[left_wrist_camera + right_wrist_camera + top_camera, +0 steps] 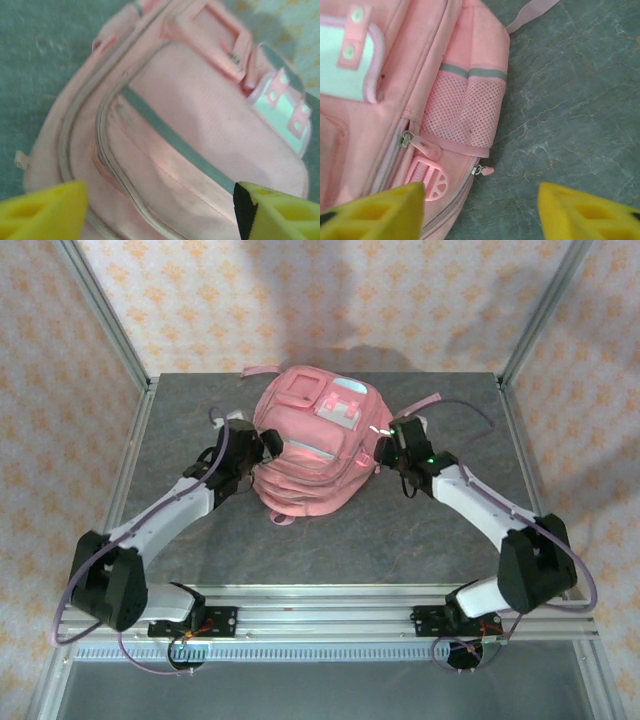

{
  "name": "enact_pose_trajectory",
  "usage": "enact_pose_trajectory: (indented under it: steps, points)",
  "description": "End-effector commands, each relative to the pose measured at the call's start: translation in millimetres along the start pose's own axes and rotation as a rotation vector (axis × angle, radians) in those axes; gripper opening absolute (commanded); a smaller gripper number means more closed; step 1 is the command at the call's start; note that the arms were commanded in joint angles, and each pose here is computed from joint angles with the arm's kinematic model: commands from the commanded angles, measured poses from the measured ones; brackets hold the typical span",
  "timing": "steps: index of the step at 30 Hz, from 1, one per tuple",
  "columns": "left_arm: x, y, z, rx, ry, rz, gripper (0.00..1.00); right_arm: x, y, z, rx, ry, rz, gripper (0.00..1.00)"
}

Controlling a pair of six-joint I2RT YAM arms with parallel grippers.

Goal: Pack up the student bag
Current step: Reset both arms

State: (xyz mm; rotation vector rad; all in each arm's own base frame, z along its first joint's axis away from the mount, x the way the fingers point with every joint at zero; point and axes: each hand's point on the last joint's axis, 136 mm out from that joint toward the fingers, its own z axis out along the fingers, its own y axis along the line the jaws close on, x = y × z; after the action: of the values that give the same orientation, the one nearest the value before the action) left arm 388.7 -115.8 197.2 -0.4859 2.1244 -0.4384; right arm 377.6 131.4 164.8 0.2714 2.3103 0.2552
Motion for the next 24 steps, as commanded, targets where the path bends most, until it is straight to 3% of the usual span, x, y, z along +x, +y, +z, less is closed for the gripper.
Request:
enact_pose_trajectory:
  steps: [1,2,5,8,15,18,24]
  points:
    - [-22,21,-21,-0.104,-0.088,0.106,0.92,-32,10,-21,-0.069,-0.134,-0.007,1.00]
    - [-29,27,-28,-0.139,-0.123,0.124,0.98,-41,8,-25,-0.064,-0.170,-0.004,1.00]
    - [-53,49,-51,-0.271,-0.251,0.192,0.99,-71,-9,-33,0.006,-0.275,0.038,1.00]
    - [-70,72,-77,-0.370,-0.403,0.237,0.99,-94,-51,-41,0.203,-0.418,0.096,1.00]
    - [-62,119,-113,-0.429,-0.656,0.250,0.99,-76,-128,-71,0.398,-0.725,0.106,1.00]
    - [-46,134,-110,-0.396,-0.669,0.279,0.99,-57,-150,-76,0.438,-0.768,0.106,1.00]
    - [-23,178,-82,-0.493,-0.665,0.243,0.99,-30,-164,-48,0.426,-0.748,0.093,1.00]
